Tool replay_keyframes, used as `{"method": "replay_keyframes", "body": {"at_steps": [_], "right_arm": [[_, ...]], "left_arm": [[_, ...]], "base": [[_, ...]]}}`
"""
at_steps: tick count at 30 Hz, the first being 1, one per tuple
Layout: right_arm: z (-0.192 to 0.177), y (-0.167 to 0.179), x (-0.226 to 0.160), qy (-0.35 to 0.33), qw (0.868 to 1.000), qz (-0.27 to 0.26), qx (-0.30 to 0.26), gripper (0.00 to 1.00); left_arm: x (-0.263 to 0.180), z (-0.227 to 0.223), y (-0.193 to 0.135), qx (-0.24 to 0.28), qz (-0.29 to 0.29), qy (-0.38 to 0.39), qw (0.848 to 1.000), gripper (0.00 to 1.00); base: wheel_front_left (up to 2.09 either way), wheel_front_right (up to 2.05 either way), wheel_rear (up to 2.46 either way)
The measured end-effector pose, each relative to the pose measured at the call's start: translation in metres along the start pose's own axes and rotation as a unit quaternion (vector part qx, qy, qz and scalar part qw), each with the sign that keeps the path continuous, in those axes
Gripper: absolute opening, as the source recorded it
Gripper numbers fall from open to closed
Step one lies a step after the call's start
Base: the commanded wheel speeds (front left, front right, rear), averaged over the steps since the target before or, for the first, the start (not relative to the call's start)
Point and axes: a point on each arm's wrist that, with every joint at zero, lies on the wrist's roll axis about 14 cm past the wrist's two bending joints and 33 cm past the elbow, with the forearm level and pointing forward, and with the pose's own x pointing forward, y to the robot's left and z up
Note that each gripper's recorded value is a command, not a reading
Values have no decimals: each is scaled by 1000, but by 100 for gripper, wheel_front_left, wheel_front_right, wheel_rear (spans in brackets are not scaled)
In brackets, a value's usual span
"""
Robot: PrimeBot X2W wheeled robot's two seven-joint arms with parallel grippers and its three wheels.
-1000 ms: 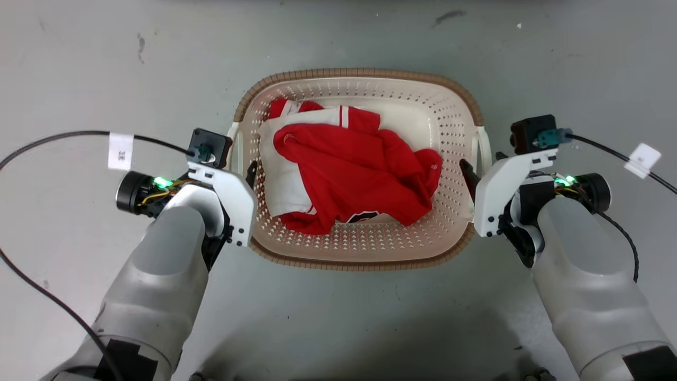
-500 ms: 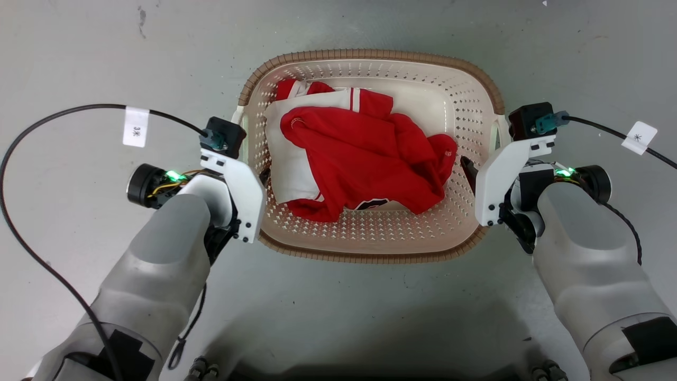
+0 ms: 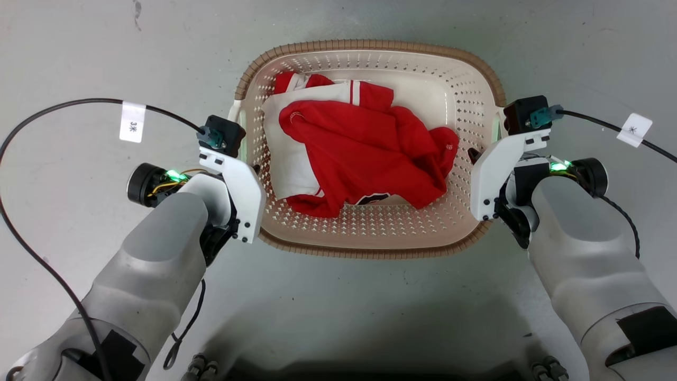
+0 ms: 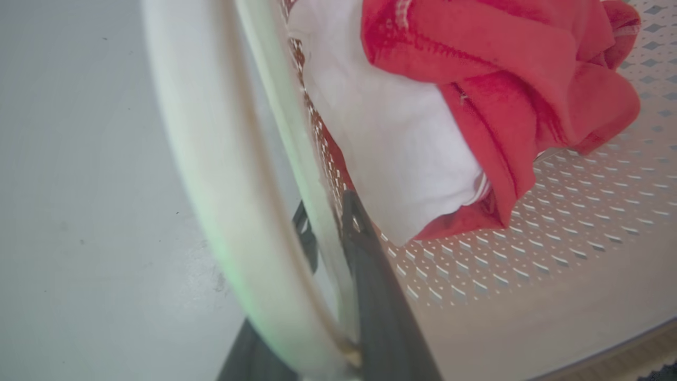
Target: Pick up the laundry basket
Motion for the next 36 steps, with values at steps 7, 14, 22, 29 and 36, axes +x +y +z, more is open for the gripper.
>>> {"method": "replay_keyframes", "body": {"at_steps": [7,14,22,29,36], "right_arm": [[-1,-3,-9,9,1000,-7,1,0],[-17,-1,-37,66,998,-11,9,0],[-12,2,-88,100,995,-25,-15,0],[-1,11,-136,101,994,-27,-12,0],[14,29,-180,93,995,-13,-15,0]], "left_arm": [[-8,6,-4,7,-11,-1,1000,0],[-32,9,-15,6,-25,5,1000,0],[-78,-1,-38,0,-53,46,998,0],[-123,2,-50,0,-65,59,996,0],[-166,15,-54,27,-58,43,997,0]], "base": [[0,0,0],[0,0,0],[0,0,0],[0,0,0],[0,0,0]]}}
